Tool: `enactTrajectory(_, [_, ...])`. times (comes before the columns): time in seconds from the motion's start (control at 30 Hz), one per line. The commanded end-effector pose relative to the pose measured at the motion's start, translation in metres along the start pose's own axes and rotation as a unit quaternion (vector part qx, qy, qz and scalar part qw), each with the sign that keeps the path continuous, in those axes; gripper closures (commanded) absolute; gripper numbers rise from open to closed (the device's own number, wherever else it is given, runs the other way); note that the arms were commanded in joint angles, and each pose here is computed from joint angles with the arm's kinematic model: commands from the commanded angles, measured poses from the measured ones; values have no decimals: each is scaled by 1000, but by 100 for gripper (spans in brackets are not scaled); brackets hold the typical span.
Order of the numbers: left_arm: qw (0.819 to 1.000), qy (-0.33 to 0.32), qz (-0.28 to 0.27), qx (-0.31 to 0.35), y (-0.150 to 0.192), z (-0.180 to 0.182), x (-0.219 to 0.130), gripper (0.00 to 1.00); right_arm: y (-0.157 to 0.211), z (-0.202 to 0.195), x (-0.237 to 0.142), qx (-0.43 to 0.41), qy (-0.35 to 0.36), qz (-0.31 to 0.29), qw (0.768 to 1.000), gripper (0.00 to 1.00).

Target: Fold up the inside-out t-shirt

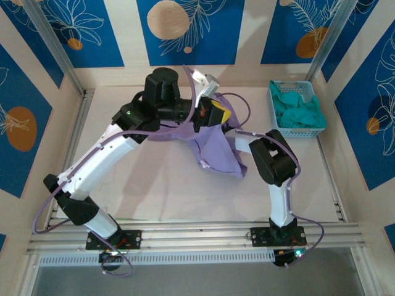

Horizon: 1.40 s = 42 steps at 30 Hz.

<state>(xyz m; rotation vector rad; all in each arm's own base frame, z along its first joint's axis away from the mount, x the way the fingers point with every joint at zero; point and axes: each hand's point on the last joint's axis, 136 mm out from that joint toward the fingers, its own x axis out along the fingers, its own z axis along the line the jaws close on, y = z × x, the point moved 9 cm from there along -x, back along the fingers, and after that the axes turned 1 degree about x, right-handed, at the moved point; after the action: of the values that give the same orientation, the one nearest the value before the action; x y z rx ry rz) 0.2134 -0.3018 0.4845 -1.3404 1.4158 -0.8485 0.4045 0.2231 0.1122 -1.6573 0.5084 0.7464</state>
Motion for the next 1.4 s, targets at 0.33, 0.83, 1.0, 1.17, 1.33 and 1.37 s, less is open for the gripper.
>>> enactTrajectory(0.33, [989, -11, -78, 123, -57, -47, -49, 100, 27, -11, 21, 11, -14, 144, 989, 21])
enactTrajectory(0.83, [939, -326, -110, -2, -5, 72, -89, 100, 0, -23, -35, 25, -173, 77, 982, 100])
enactTrajectory(1.0, [896, -424, -117, -63, 25, 118, -121, 100, -2, -32, -69, 59, -238, 38, 969, 100])
enactTrajectory(1.17, [863, -486, -111, -85, 49, 146, -137, 100, -9, -40, -97, 99, -320, -7, 942, 100])
enactTrajectory(1.33, [869, -477, -76, -105, 73, 173, -120, 100, -24, -33, -116, 103, -381, -44, 918, 100])
enactTrajectory(1.37, [873, -471, -67, -111, 79, 180, -115, 100, -28, -32, -119, 101, -388, -51, 915, 100])
